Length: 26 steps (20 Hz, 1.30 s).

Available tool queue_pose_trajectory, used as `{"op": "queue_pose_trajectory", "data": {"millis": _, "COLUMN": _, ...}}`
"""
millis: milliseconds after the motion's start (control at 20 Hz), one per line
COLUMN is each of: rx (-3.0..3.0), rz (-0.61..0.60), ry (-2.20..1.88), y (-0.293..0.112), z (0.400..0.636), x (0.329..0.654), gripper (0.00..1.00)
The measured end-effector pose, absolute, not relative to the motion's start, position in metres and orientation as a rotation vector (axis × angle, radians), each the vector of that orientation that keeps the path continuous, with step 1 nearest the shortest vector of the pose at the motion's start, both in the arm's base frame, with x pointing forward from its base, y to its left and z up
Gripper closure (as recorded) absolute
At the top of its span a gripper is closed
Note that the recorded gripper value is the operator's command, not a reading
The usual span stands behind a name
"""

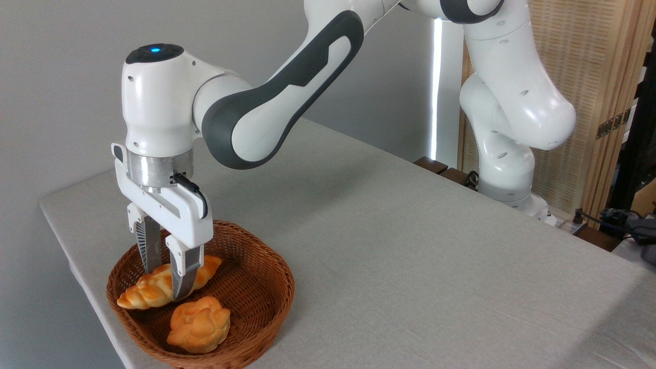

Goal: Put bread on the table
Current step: 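Lift the braided roll out of the basket and carry it beside the basket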

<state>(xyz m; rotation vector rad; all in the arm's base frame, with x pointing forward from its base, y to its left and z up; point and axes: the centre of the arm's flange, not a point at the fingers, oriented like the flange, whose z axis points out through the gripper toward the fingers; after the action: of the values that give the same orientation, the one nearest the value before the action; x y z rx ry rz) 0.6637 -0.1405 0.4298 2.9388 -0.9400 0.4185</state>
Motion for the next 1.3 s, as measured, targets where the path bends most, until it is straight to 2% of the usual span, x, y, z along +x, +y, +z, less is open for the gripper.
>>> {"op": "queue_pose_trajectory", "data": {"millis": 400, "rx": 2.937, "rz": 0.447, "ry": -0.94, "y": -0.14, "z": 0.442, "x": 0.663, "gripper": 0.56}}
{"op": "queue_pose_trajectory", "data": {"millis": 500, "rx": 2.934, "rz": 0.484, "ry": -0.938, "y": -0.139, "z": 0.457, "x": 0.662, "gripper": 0.56}}
{"op": "queue_pose_trajectory", "data": {"millis": 750, "rx": 2.929, "rz": 0.56, "ry": -0.927, "y": -0.129, "z": 0.52, "x": 0.644, "gripper": 0.55}}
{"op": "queue_pose_trajectory", "data": {"millis": 1050, "rx": 2.927, "rz": 0.433, "ry": -0.946, "y": -0.124, "z": 0.569, "x": 0.605, "gripper": 0.53}}
{"op": "queue_pose_trajectory", "data": {"millis": 1150, "rx": 2.924, "rz": 0.388, "ry": -0.956, "y": -0.124, "z": 0.575, "x": 0.591, "gripper": 0.53}}
{"op": "queue_pose_trajectory", "data": {"millis": 1300, "rx": 2.916, "rz": 0.281, "ry": -0.983, "y": -0.129, "z": 0.571, "x": 0.565, "gripper": 0.52}}
